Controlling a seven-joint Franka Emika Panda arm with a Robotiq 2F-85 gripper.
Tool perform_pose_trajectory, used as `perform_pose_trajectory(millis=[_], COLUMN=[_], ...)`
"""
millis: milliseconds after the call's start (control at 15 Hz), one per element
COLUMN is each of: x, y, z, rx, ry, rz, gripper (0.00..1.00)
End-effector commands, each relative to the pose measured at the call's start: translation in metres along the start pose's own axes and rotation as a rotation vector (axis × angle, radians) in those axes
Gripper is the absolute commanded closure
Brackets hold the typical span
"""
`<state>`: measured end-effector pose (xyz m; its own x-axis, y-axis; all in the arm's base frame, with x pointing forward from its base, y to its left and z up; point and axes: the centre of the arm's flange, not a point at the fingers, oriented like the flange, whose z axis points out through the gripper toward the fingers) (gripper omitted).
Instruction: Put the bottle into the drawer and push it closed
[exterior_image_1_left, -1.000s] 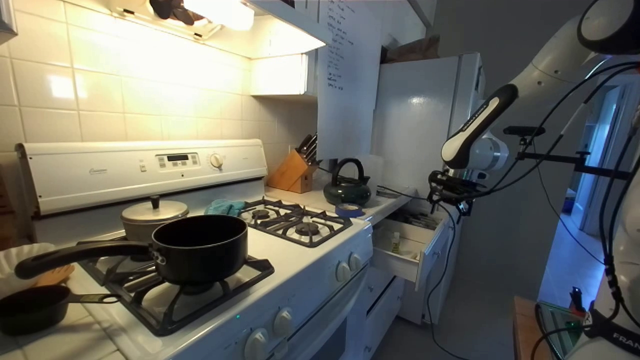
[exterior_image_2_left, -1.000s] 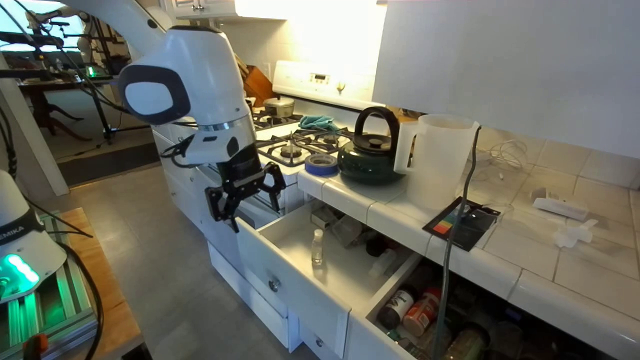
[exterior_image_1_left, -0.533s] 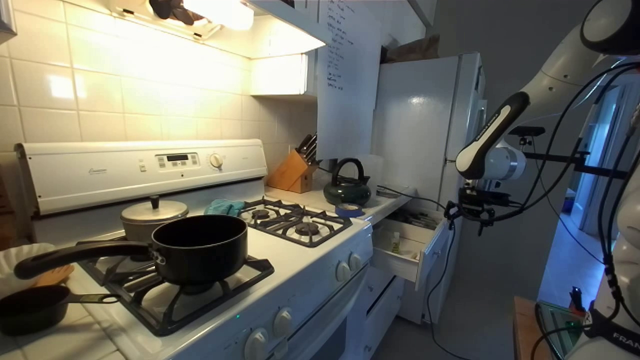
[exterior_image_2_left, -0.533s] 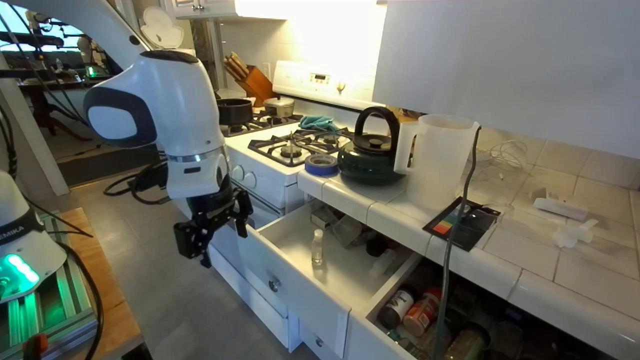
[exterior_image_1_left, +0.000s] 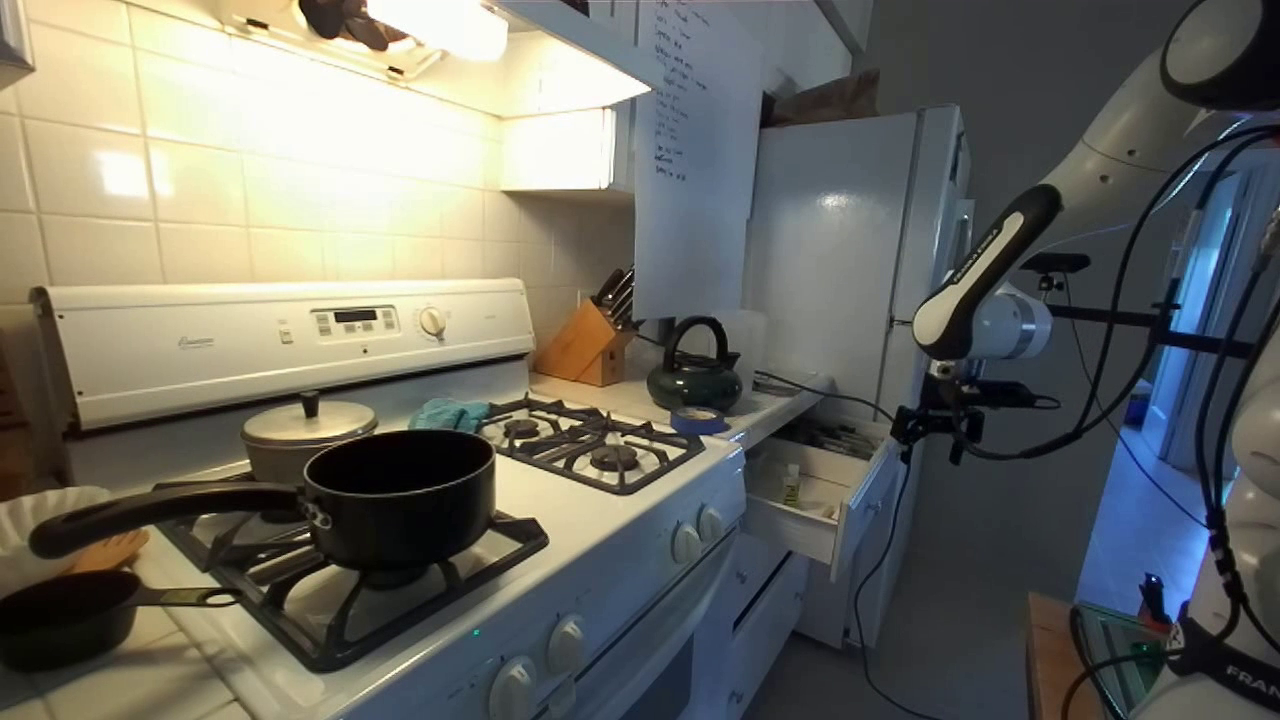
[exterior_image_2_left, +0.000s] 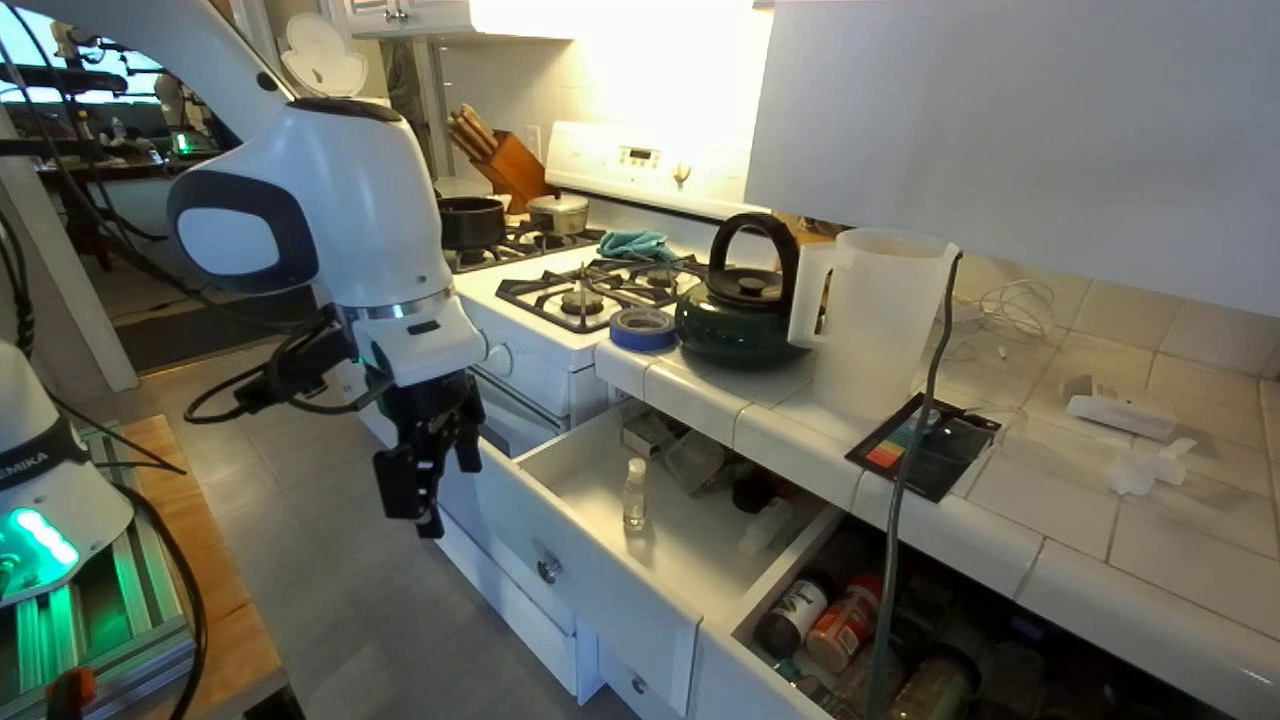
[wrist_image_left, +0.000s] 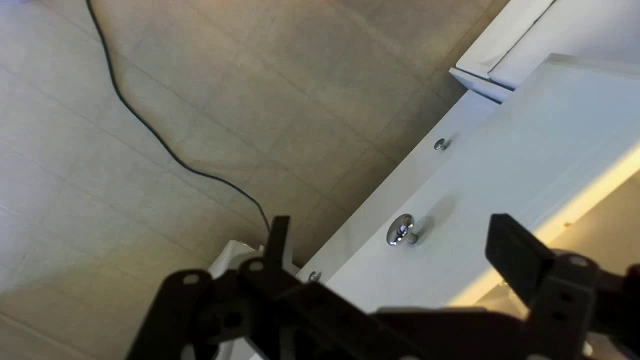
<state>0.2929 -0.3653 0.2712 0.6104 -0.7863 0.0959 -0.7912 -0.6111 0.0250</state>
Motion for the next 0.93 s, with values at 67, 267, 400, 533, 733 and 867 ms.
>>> perform_pose_trajectory(millis=[67,267,400,533,733,867], x=[0.0,0.0,0.008,0.014,0.014,0.012], y=[-0.001,-0.001,0.002,0.008,0.011,0.012], z=[0.001,0.001,0.003,0.004,0.005,0.009], rx=[0.0,0.0,0.056,0.067,0.073,0.095], ry=[-0.001,-0.001,0.059,0.092,0.121,0.131], rz=[-0.007,-0.005,-0.079,-0.21,-0.383,-0.491], gripper=[0.0,0.0,0.0,0.0,0.0,0.0])
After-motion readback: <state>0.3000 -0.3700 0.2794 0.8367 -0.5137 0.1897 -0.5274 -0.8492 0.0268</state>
